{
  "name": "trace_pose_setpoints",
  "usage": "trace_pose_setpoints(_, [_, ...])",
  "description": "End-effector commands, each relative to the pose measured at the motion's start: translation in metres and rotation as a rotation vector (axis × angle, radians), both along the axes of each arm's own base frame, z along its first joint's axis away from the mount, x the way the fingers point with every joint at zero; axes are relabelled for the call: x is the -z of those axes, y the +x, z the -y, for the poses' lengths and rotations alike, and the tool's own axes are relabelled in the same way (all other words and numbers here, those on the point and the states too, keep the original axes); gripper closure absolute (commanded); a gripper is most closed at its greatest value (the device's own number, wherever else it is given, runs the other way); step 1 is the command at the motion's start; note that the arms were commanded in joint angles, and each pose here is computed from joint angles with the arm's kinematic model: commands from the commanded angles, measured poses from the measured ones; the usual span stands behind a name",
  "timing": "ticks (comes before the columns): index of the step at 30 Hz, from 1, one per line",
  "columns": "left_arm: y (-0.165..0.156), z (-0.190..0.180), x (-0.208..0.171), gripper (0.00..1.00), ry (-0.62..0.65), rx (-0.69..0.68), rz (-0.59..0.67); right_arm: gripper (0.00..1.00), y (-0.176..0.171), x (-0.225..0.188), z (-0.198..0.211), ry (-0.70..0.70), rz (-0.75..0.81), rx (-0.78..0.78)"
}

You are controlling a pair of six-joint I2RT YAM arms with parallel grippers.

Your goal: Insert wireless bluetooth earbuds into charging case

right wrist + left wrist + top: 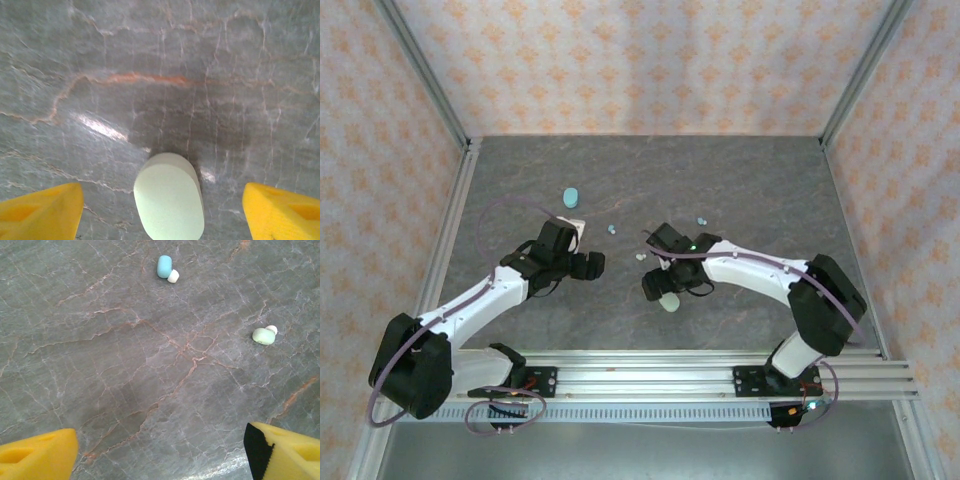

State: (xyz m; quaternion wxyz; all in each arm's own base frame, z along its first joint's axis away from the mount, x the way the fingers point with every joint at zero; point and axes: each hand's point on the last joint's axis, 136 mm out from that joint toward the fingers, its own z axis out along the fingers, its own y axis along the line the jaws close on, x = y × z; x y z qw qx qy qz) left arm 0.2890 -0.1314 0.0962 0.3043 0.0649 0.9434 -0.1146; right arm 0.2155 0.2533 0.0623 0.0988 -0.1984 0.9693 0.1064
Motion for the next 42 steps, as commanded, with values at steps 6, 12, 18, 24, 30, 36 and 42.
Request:
trace_pose_setpoints(6, [-0.001,0.0,0.001,0.09,0.032,0.007,-0.028,0.16,-0.014,0.025,0.011,-0.072,-0.061,0.039])
trace_pose_setpoints(12, [0.001,-0.009,-0.006,0.0,0.042,-0.045,0.02,0.17,-0.022,0.041,0.02,-0.118,-0.081,0.019])
trace_pose_setpoints(18, [0.001,-0.013,-0.014,0.0,0.045,-0.056,0.059,0.24,-0.03,0.05,0.028,-0.137,-0.099,0.016])
trace_pose_setpoints(24, [0.003,-0.013,-0.016,0.0,0.044,-0.052,0.071,0.51,-0.025,0.045,0.027,-0.138,-0.07,-0.003])
trace_pose_setpoints(30, [-0.003,-0.003,-0.023,0.0,0.034,0.049,0.092,0.65,-0.026,0.032,0.018,-0.085,-0.056,-0.086])
trace_pose_setpoints(36, [-0.012,0.02,-0.055,0.04,-0.021,0.25,0.205,0.69,-0.03,-0.001,0.006,-0.019,-0.026,-0.241])
trace_pose_setpoints(42, [-0.033,0.048,-0.108,0.06,-0.109,0.502,0.383,0.75,-0.036,-0.058,-0.005,0.017,-0.007,-0.482])
